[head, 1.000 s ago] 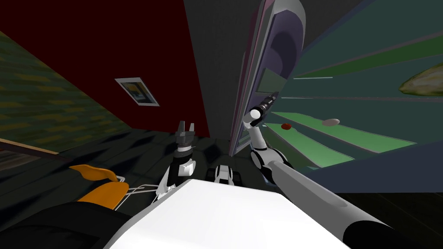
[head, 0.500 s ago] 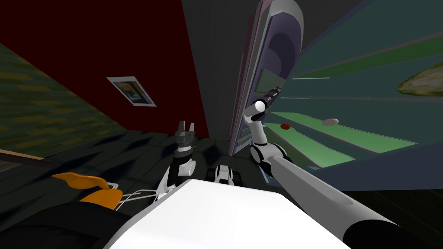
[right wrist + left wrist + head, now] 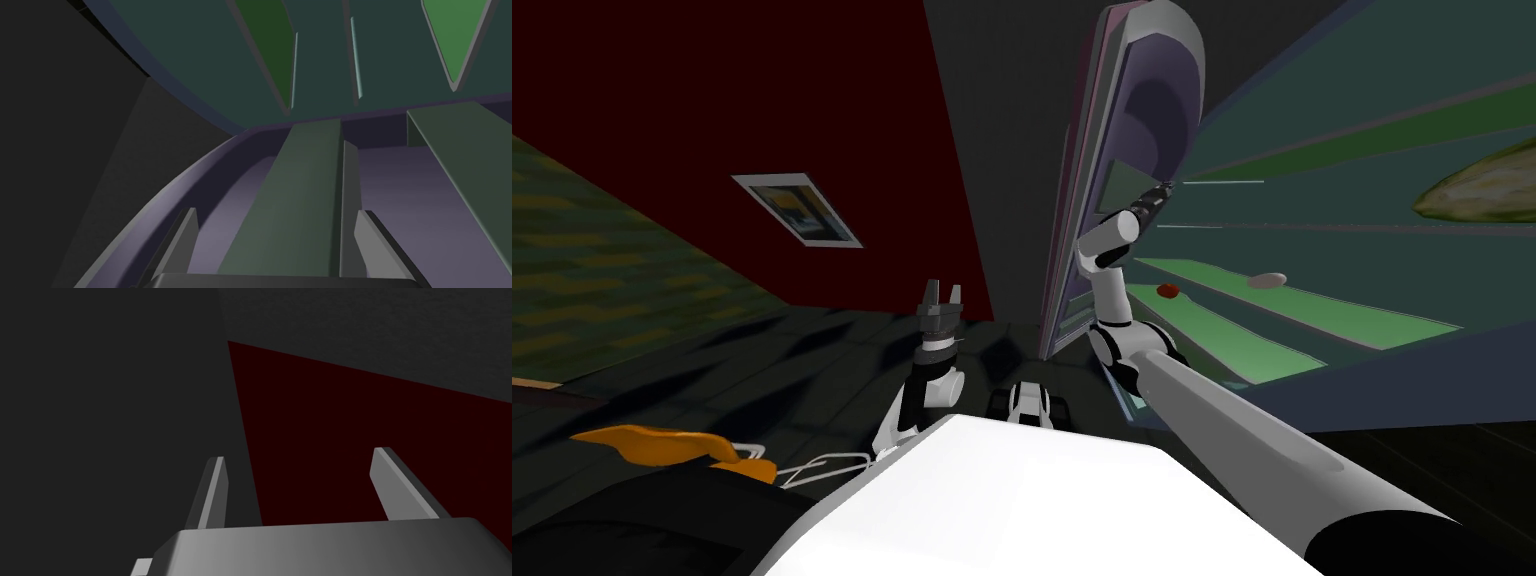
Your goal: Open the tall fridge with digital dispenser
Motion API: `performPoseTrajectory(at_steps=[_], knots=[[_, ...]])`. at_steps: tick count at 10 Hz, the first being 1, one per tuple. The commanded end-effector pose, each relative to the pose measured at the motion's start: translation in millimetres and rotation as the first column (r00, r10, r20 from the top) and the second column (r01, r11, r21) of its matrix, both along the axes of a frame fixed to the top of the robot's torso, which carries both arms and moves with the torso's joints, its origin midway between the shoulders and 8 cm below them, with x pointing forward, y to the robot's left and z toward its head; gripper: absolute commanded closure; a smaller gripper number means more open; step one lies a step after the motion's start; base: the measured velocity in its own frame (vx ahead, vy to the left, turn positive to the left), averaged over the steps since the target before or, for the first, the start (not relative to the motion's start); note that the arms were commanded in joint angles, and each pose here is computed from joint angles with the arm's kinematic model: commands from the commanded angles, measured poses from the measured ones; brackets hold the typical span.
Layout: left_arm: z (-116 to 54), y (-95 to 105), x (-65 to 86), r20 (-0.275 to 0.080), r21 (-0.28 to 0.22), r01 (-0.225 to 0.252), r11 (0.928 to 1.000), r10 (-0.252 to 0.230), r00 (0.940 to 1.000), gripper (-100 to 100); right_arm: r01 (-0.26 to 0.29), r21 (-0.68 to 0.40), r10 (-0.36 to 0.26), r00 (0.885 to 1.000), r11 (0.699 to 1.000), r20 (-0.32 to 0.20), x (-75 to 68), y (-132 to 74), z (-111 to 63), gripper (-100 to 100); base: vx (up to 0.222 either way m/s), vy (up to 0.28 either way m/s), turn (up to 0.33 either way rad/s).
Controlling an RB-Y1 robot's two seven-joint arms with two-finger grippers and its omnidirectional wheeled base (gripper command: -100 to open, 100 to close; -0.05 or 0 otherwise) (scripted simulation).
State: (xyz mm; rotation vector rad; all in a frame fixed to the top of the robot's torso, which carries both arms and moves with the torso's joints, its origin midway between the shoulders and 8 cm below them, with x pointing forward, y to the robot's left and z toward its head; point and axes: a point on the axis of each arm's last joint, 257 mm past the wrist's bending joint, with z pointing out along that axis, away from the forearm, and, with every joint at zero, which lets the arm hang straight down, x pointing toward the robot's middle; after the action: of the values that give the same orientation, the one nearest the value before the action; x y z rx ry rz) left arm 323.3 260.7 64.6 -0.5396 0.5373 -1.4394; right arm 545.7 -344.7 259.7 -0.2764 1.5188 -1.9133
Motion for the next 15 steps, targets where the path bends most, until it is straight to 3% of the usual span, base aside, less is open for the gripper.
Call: performPoseTrajectory(at_steps=[1, 8, 10, 11, 13, 15], knots=[[0.0, 0.0, 0.0, 0.000, 0.000, 0.000, 1.0000, 0.000, 1.0000, 0, -0.022, 0.025, 0.023, 0.999, 0.999, -0.033, -0.4, 5.0, 12.3, -100, 0.024, 0.025, -0.076], [0.0, 0.0, 0.0, 0.000, 0.000, 0.000, 1.0000, 0.000, 1.0000, 0, -0.086, 0.058, 0.092, 0.990, 0.995, -0.105, 0.5, 20.7, 30.3, -100, 0.020, 0.021, -0.063], [0.0, 0.0, 0.0, 0.000, 0.000, 0.000, 1.0000, 0.000, 1.0000, 0, -0.141, 0.080, 0.152, 0.978, 0.987, -0.143, 2.8, 35.3, 37.8, -100, 0.021, 0.020, -0.106], [0.0, 0.0, 0.0, 0.000, 0.000, 0.000, 1.0000, 0.000, 1.0000, 0, -0.138, 0.073, 0.148, 0.977, 0.988, -0.154, 2.8, 35.3, 37.8, -100, 0.019, 0.019, -0.060], [0.0, 0.0, 0.0, 0.000, 0.000, 0.000, 1.0000, 0.000, 1.0000, 0, -0.197, 0.087, 0.211, 0.958, 0.977, -0.196, 5.9, 53.5, 42.1, -100, 0.014, 0.019, -0.115], [0.0, 0.0, 0.0, 0.000, 0.000, 0.000, 1.0000, 0.000, 1.0000, 0, -0.259, 0.093, 0.274, 0.930, 0.961, -0.244, 9.8, 75.8, 42.9, -100, 0.019, 0.025, -0.113]])
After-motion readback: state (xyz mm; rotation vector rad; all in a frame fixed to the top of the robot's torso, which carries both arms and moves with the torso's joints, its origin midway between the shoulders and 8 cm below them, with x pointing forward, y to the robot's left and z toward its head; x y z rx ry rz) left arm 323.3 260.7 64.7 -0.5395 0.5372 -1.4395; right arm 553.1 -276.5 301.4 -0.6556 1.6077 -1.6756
